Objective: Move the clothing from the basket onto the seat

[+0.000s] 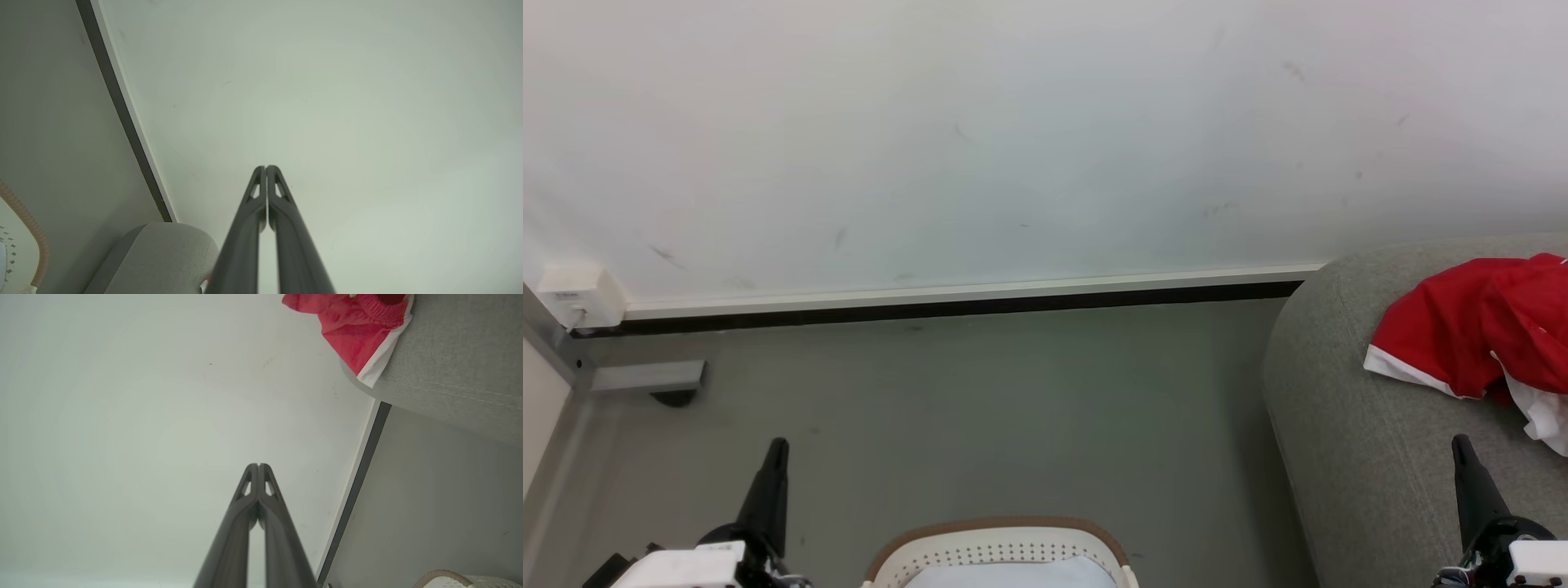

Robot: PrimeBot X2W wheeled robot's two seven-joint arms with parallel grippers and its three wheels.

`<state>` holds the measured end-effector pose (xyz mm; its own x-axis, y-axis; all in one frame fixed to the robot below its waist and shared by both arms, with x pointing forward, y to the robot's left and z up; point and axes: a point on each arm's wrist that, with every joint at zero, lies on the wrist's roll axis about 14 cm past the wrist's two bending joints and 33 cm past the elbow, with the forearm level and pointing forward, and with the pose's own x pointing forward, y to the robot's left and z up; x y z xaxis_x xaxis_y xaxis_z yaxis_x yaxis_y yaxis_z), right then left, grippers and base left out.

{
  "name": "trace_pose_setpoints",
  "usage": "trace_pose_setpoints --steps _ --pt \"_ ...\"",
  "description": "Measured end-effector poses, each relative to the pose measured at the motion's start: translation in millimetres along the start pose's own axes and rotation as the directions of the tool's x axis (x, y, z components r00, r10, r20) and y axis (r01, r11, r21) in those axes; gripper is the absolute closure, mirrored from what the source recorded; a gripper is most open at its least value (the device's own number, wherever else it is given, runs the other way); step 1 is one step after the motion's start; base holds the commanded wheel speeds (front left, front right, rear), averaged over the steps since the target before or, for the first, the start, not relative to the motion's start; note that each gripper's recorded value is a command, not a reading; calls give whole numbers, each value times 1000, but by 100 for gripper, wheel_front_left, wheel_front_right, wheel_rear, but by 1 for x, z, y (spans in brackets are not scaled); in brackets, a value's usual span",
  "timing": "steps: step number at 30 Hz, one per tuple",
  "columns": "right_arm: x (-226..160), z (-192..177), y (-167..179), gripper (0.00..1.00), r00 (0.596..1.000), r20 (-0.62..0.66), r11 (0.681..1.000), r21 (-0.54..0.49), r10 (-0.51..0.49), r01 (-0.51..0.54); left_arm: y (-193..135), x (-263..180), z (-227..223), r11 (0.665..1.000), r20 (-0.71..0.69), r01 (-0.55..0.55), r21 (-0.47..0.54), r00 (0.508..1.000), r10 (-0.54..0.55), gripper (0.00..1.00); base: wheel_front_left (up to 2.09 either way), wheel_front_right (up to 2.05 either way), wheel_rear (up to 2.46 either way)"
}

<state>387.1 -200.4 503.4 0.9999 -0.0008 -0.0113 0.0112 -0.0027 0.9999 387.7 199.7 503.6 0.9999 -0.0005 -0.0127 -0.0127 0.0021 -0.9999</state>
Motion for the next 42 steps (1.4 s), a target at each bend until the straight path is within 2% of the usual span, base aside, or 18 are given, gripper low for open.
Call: trace_pose_setpoints --steps 42 --pt "0 0 0 100 1000 0 1000 2 1 -1 0 0 0 1000 0 0 -1 1000 0 100 0 0 0"
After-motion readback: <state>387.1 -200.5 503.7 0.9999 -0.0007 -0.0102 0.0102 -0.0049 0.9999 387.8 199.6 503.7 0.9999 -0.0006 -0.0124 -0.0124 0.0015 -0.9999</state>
